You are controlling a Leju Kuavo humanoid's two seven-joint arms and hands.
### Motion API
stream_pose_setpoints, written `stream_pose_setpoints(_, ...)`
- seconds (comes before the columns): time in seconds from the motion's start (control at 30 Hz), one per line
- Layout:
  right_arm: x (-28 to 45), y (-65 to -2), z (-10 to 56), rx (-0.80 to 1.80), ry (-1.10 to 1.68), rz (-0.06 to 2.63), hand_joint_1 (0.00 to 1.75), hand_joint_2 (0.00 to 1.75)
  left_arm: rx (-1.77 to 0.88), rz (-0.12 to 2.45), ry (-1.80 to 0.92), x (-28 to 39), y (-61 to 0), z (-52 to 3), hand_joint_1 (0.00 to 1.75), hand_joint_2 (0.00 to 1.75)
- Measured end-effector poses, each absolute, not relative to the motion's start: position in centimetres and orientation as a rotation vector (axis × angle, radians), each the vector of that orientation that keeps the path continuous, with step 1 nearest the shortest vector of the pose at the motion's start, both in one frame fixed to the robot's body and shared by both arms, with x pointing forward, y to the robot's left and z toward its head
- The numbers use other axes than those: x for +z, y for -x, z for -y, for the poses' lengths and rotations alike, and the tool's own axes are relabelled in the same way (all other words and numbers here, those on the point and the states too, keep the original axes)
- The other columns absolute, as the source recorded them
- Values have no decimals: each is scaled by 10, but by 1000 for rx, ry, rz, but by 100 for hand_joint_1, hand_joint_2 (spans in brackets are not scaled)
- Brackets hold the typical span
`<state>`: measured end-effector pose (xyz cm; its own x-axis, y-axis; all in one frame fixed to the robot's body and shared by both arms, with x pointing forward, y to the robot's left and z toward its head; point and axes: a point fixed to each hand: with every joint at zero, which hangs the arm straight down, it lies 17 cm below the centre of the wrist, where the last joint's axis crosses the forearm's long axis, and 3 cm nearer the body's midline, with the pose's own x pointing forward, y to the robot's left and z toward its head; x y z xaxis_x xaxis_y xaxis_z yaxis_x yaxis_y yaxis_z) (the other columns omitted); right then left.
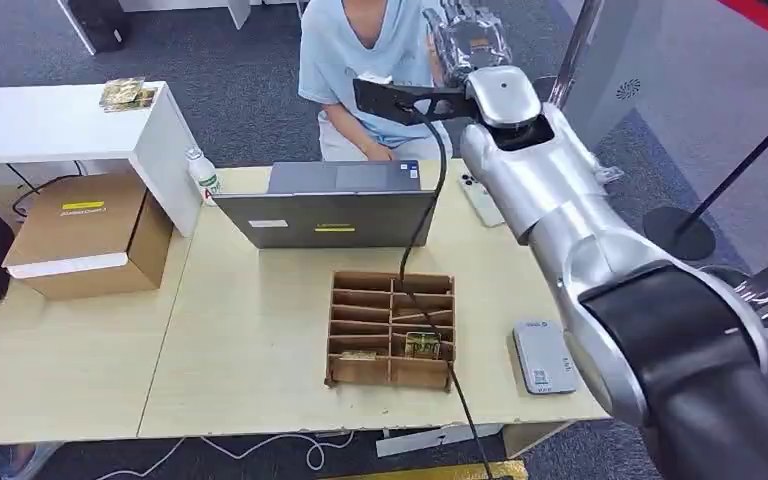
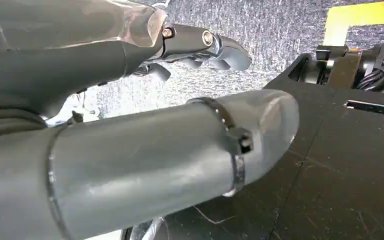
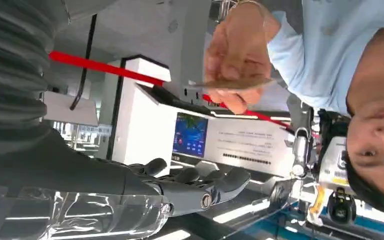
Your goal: Pass the card to the sensor for recognition and then transmit it.
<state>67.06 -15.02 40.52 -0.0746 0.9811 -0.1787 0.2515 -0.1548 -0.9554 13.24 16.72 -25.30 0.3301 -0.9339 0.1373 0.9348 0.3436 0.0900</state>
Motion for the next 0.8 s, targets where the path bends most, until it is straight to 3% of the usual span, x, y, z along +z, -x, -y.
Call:
stream_pose_setpoints(0.27,394,-673,156,1290,1458,1349,0,175,-1221,175,5,-253,-131,-167,0,0)
stream_pose_setpoints(0.3,392,-673,157,1289,1454,1345,51,175,-1221,175,5,-253,-131,-167,0,0)
stream_pose_setpoints(0.33,391,-674,158,1288,1451,1342,175,175,-1222,175,4,-254,-131,-167,0,0)
stream_pose_setpoints(0.8,391,-676,167,1237,1430,1372,175,175,-1218,180,-7,-254,-130,-168,0,0)
